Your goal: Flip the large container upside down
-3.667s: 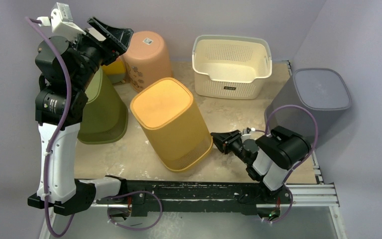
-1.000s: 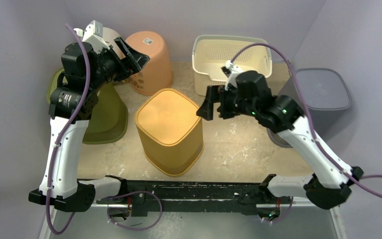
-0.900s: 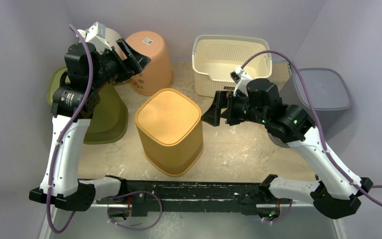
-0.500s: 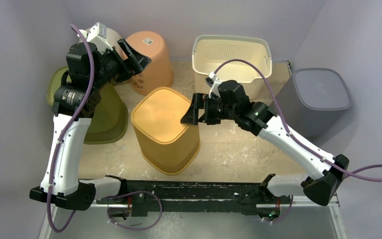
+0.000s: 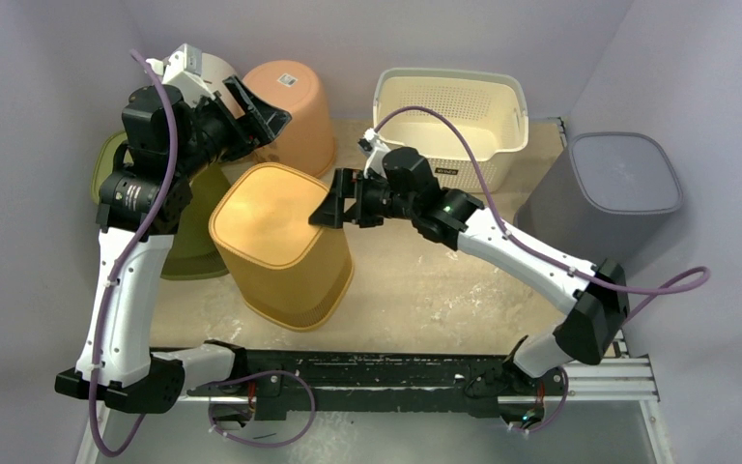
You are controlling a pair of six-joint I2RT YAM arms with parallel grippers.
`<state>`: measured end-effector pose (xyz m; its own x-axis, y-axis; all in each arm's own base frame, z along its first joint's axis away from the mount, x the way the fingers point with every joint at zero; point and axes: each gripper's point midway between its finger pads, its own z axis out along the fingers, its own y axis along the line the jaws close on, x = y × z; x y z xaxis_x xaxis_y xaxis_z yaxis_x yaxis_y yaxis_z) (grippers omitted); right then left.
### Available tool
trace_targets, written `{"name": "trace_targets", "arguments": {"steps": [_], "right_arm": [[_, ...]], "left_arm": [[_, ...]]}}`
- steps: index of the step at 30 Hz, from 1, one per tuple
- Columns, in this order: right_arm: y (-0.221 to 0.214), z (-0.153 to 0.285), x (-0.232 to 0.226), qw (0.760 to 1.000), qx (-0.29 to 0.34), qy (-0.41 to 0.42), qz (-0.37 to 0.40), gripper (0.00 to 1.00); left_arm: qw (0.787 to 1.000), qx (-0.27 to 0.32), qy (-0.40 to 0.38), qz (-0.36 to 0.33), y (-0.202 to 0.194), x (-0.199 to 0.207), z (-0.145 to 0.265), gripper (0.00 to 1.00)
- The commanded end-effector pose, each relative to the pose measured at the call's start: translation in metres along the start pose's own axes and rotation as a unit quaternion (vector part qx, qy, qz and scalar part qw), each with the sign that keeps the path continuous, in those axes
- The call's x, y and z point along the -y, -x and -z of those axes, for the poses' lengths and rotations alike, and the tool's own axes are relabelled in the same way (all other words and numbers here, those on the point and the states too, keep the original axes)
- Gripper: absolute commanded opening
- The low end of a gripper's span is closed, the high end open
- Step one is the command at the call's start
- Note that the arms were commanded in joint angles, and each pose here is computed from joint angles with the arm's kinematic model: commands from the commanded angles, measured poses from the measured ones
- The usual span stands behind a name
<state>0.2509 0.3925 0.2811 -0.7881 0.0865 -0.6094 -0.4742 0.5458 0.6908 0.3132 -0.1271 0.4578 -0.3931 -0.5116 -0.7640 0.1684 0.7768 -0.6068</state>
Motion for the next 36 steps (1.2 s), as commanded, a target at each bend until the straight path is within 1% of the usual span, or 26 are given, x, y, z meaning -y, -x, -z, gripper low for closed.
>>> {"name": "trace_targets", "arguments": {"steps": [1, 4, 6, 9, 13, 17, 21, 26, 30, 32, 36], "right_arm": [[0.020, 0.002, -0.011, 0.999, 0.018, -0.014, 0.032, 1.00], [0.031, 0.020, -0.002, 0.996, 0.034, -0.069, 0.041, 1.00], [0.037, 0.035, 0.005, 0.992, 0.041, -0.101, 0.062, 1.00], [0.061, 0.058, 0.016, 0.980, 0.070, -0.159, 0.093, 1.00], [0.094, 0.078, 0.044, 0.964, 0.078, -0.227, 0.115, 1.00], [0.129, 0.084, 0.073, 0.949, 0.084, -0.263, 0.150, 1.00], [0.163, 0.074, 0.098, 0.926, 0.096, -0.301, 0.207, 0.99], [0.189, 0.035, 0.126, 0.902, 0.090, -0.332, 0.260, 0.98], [0.206, 0.016, 0.151, 0.886, 0.092, -0.362, 0.275, 0.95], [0.213, 0.010, 0.163, 0.880, 0.098, -0.374, 0.276, 0.94], [0.220, -0.002, 0.187, 0.880, 0.097, -0.378, 0.271, 0.91]], "left_arm": [[0.999, 0.037, -0.025, -0.024, 0.019, 0.016, 0.016, 0.78], [0.998, 0.042, -0.027, -0.025, 0.022, 0.018, 0.020, 0.79], [0.998, 0.044, -0.028, -0.025, 0.023, 0.019, 0.021, 0.79], [0.998, 0.046, -0.029, -0.025, 0.024, 0.020, 0.022, 0.79], [0.998, 0.045, -0.034, -0.023, 0.023, 0.021, 0.021, 0.79], [0.998, 0.041, -0.038, -0.019, 0.020, 0.022, 0.021, 0.79], [0.999, 0.032, -0.034, -0.016, 0.014, 0.017, 0.019, 0.79], [0.999, 0.023, -0.025, -0.016, 0.007, 0.011, 0.016, 0.79], [0.999, 0.019, -0.023, -0.015, 0.003, 0.009, 0.014, 0.79], [1.000, 0.016, -0.022, -0.016, 0.002, 0.008, 0.012, 0.79], [1.000, 0.010, -0.016, -0.019, -0.002, 0.004, 0.009, 0.79]]}}
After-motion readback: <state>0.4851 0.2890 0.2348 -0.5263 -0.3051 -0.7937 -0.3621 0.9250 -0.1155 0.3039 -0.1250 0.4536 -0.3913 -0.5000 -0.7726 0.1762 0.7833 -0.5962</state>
